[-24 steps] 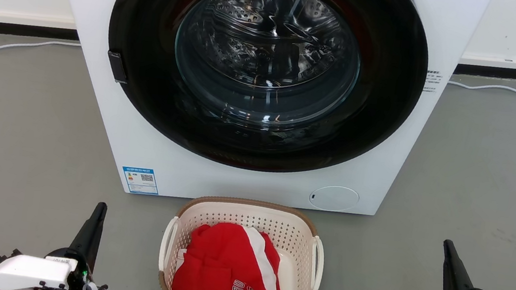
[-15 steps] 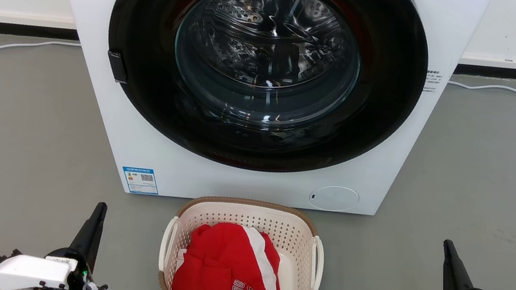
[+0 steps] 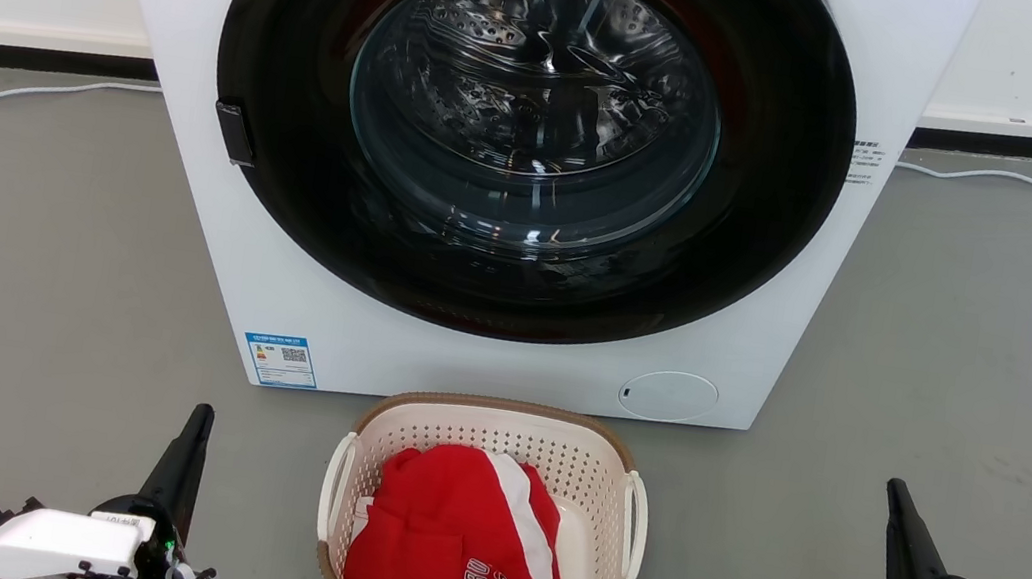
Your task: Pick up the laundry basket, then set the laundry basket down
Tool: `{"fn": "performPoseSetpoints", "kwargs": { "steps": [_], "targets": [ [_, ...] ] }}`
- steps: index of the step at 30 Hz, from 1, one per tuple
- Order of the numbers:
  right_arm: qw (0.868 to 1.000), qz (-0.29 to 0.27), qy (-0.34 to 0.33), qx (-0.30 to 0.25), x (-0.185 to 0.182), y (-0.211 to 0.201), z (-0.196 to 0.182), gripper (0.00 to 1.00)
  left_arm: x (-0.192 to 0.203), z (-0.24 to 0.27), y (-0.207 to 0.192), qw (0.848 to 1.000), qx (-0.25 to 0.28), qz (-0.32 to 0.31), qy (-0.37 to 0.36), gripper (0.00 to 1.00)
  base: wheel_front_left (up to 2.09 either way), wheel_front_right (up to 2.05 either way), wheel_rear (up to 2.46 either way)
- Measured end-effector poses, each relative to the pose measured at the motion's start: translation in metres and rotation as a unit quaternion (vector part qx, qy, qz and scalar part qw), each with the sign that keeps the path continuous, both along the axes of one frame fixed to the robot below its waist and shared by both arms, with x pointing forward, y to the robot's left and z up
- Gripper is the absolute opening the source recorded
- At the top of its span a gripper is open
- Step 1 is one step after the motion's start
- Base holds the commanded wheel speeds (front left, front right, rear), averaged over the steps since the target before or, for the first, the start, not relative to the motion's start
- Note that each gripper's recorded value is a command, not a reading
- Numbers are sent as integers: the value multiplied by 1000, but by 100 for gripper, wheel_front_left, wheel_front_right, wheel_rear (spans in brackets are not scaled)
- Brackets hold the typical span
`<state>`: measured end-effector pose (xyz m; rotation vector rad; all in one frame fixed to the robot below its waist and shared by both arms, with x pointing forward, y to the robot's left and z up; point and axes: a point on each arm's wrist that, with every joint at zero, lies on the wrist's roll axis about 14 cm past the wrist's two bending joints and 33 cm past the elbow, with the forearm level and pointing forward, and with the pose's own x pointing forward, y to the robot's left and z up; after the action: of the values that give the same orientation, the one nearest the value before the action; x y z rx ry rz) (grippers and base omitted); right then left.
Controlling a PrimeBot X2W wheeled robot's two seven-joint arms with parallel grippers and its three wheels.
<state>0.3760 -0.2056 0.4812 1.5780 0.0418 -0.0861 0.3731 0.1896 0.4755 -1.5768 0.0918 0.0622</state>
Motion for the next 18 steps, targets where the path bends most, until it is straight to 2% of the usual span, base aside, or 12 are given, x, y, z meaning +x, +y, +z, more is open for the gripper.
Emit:
{"fn": "performPoseSetpoints", "kwargs": {
  "steps": [13,14,18],
  "targets": [
    [1000,0,0,0,0,0,0,0,0,0,0,1000,0,0,0,0,0,0,0],
    [1000,0,0,0,0,0,0,100,0,0,0,1000,0,0,0,100,0,0,0],
    [999,0,35,6,-11,3,-23,100,-13,-25,-2,999,-6,2,39,100,0,0,0]
  ]
}}
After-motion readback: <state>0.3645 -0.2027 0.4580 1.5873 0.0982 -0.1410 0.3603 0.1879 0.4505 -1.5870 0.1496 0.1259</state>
